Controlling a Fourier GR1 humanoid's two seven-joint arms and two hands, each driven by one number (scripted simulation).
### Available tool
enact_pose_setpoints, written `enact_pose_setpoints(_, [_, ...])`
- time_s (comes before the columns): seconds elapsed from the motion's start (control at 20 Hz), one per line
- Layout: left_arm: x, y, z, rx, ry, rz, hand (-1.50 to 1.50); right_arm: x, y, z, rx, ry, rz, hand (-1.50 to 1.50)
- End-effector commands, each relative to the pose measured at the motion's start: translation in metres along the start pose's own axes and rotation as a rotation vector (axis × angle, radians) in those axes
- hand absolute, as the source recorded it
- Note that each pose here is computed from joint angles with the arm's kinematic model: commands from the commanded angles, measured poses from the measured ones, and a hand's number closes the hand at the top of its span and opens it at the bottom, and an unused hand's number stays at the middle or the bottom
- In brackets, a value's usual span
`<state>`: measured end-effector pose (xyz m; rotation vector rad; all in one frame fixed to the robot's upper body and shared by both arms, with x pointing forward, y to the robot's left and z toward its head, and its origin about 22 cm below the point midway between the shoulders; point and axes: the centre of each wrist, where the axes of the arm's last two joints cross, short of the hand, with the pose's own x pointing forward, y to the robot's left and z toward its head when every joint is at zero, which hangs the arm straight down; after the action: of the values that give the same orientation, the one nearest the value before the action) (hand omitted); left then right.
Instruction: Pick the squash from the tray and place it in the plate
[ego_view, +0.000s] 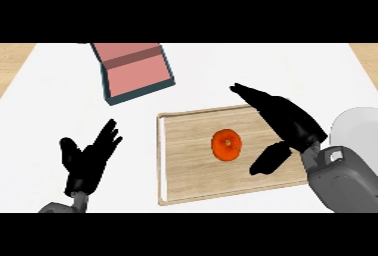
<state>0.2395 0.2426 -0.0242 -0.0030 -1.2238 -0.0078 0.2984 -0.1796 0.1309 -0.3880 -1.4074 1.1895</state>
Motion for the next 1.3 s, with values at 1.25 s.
enact_pose_setpoints(1.25, [-0.013,0.014,-0.01,0.008,0.012,-0.011,0.0,-0.004,0.066,-0.04,0.087,0.108,0.115,-1.5])
